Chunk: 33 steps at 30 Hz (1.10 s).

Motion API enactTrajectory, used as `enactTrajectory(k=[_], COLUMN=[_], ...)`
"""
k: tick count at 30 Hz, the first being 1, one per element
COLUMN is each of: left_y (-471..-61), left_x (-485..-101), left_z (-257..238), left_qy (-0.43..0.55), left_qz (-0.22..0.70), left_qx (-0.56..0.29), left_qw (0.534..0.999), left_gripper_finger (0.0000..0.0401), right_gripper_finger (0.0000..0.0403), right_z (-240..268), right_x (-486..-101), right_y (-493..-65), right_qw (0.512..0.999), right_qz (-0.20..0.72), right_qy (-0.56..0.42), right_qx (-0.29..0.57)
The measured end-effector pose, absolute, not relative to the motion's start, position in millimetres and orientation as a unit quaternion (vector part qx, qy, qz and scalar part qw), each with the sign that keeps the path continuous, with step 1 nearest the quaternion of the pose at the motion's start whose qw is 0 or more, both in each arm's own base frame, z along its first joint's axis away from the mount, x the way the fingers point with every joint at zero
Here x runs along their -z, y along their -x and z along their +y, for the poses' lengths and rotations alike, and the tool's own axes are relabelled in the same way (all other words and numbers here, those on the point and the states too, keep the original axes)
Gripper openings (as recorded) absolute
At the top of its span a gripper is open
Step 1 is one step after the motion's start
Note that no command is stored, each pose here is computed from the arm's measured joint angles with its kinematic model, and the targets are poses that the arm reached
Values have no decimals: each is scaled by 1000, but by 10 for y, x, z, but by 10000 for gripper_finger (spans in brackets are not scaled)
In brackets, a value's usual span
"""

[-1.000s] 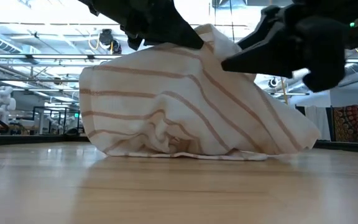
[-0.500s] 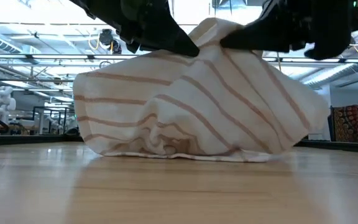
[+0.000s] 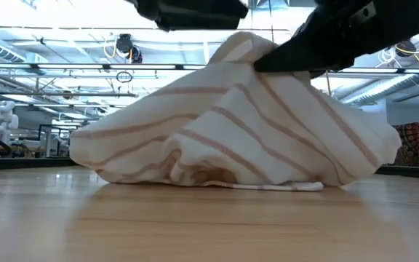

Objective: Roll towel
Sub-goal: Roll the white towel

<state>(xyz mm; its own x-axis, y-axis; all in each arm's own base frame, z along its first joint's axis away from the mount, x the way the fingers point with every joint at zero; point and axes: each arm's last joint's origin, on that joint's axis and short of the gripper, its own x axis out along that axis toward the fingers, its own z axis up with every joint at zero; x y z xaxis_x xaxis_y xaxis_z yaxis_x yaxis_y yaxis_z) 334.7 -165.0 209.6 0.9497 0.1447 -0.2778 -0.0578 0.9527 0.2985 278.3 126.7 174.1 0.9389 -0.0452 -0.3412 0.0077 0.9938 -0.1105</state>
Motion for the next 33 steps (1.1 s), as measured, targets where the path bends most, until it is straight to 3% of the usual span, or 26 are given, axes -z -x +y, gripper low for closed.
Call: enactTrajectory(k=[12, 20, 28, 33], left_y=[-3419, -3446, -3502, -3516], left_x=[-1790, -1848, -1798, -1813], left_z=[-1668, -1656, -1514, -1498], left_qy=[-280, -285, -290, -283], left_qz=[188, 165, 190, 184], left_qx=[-78, -92, -77, -80], left_qw=[938, 940, 935, 938], left_gripper_finger=[203, 126, 75, 11], right_gripper_finger=[4, 4, 4, 9], right_z=[1052, 1047, 1056, 1052], right_x=[-1781, -1753, -1752, -1753], right_y=[-2842, -2830, -2829, -2830], right_qw=[978, 975, 974, 974], right_qz=[203, 218, 220, 219], right_qy=[-32, -26, -28, -19], right_qx=[-41, -40, -54, -50])
